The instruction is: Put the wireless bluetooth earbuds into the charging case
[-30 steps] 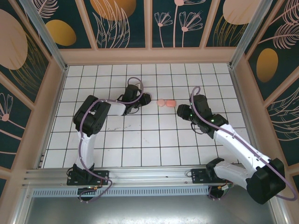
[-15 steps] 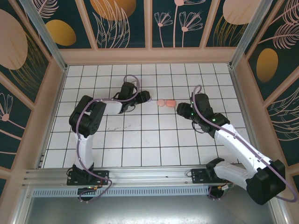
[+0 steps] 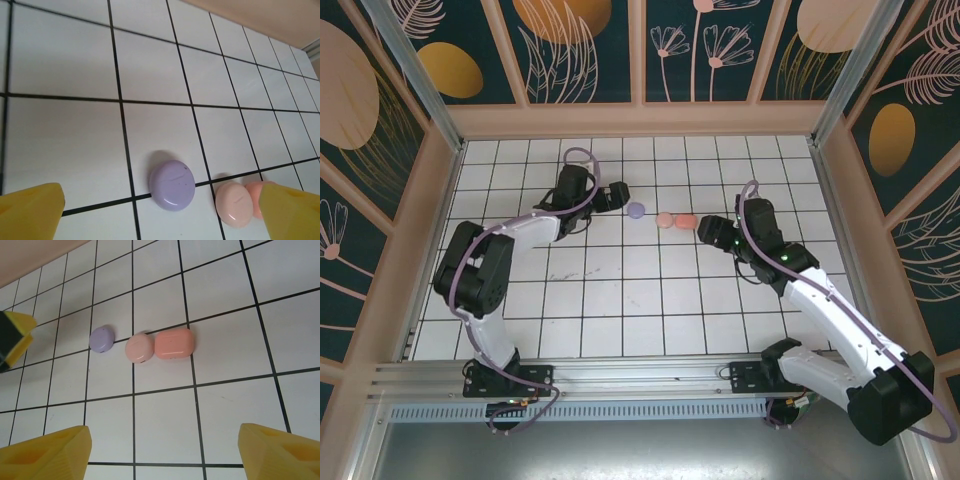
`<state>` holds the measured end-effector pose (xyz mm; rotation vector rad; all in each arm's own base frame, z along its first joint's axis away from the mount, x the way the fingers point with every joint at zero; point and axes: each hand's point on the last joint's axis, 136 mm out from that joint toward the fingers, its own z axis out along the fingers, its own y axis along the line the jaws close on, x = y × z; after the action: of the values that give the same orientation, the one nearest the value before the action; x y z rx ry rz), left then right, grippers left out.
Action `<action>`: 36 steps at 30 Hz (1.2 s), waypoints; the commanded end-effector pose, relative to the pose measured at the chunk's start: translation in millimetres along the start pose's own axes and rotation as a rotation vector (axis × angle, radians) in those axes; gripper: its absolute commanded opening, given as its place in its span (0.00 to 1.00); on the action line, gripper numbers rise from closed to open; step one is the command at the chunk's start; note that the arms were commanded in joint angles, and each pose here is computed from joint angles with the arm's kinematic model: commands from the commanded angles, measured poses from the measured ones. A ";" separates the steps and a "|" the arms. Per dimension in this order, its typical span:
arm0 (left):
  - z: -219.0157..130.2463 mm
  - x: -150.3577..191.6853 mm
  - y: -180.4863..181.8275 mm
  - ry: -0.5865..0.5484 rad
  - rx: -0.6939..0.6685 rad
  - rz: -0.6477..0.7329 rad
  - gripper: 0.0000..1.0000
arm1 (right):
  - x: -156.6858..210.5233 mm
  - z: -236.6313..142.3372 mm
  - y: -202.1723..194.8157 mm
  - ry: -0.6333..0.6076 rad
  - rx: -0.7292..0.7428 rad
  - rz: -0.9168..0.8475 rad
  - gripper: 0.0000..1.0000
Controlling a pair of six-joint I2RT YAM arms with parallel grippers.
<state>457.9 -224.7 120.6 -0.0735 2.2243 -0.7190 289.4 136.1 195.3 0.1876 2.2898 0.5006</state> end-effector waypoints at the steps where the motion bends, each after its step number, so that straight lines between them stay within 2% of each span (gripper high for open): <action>1: -33.5 -28.1 -0.5 -0.079 -0.050 0.065 0.99 | -10.0 -9.7 0.3 -0.028 -0.006 -0.002 0.81; 4: -57.7 -48.0 -3.5 -0.137 -0.082 0.101 0.99 | -12.4 -11.4 -4.4 -0.039 0.006 0.003 0.86; 12: -127.6 -93.0 -9.8 -0.365 -0.172 0.208 0.99 | -44.0 -22.0 -32.4 -0.159 0.148 0.020 0.89; 17: -174.8 -97.9 3.7 -0.569 -0.246 0.301 0.99 | -77.7 -33.8 -67.1 -0.321 0.303 0.088 0.93; 22: -215.8 -91.7 19.5 -0.750 -0.336 0.415 0.99 | -111.4 -50.8 -112.5 -0.582 0.459 0.176 0.99; 24: -223.4 -87.5 31.5 -0.775 -0.406 0.442 0.99 | -117.9 -55.7 -137.3 -0.663 0.531 0.220 0.99; 28: -220.6 -73.4 55.5 -0.763 -0.505 0.488 0.99 | -120.4 -49.6 -176.6 -0.710 0.628 0.209 0.99; 36: -214.6 -53.3 113.6 -0.761 -0.551 0.398 0.98 | -100.0 -1.6 -217.0 -0.644 0.700 0.113 0.99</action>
<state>364.8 -27.1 205.8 -0.0857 1.6273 0.1624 349.6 -88.0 163.8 0.7561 1.8069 -0.2916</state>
